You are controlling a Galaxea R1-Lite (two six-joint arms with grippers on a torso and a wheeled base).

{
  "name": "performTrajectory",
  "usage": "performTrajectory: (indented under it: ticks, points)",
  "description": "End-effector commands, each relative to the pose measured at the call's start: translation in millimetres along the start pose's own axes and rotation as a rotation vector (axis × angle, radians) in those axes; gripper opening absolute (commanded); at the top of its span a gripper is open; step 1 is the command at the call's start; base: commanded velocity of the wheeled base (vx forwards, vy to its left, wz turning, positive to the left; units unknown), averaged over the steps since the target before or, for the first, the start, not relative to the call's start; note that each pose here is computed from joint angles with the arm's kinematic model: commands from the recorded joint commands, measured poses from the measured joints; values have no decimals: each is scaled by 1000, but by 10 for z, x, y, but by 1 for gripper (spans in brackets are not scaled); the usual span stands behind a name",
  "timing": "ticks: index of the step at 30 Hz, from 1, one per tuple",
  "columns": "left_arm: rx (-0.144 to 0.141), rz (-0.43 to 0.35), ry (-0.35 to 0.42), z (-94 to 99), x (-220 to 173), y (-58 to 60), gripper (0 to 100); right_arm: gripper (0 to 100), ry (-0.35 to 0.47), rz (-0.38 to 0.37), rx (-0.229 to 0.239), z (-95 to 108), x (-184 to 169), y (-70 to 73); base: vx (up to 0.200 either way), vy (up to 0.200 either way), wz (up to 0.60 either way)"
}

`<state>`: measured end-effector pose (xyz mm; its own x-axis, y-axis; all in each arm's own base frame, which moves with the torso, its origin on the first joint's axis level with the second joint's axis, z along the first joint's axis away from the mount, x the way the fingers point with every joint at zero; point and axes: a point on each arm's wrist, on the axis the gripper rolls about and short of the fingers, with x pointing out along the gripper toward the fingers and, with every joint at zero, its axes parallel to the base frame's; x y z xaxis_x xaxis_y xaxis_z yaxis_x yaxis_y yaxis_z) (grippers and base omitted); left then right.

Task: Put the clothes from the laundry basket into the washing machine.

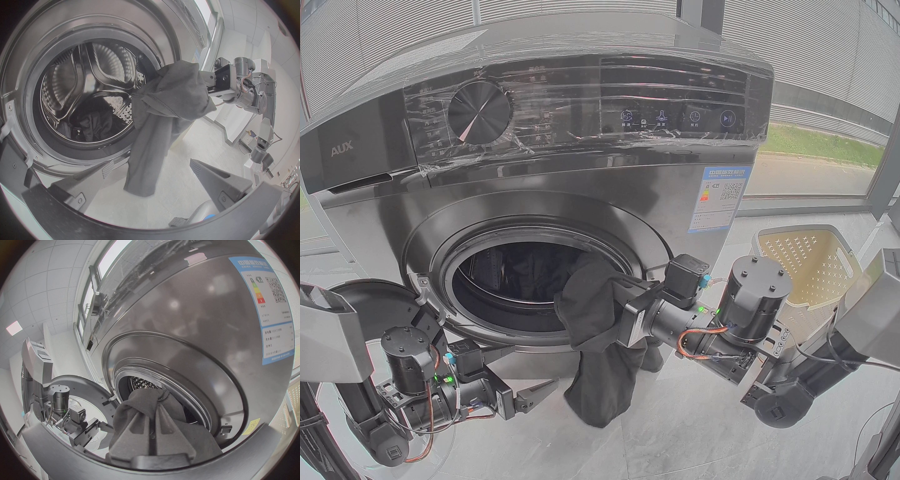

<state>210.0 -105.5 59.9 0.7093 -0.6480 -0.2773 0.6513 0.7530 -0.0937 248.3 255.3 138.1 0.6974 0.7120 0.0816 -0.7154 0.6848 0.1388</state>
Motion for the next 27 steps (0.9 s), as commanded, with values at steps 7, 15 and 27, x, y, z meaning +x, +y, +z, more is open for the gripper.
performTrajectory:
  ticks: [7, 15, 27]
  points:
    - [22, -88, 4, 0, 29, -176, 100, 0, 25, -9, 8, -70, 22, 19, 0, 0, 0]
    - [53, -210, -43, 93, 213, -449, 100, 0, 42, -35, 6, -109, 34, 29, 0, 0, 0]
    - [39, -128, -68, 63, 649, -463, 100, 0, 37, -34, 6, -86, 23, 32, 0, 0, 0]
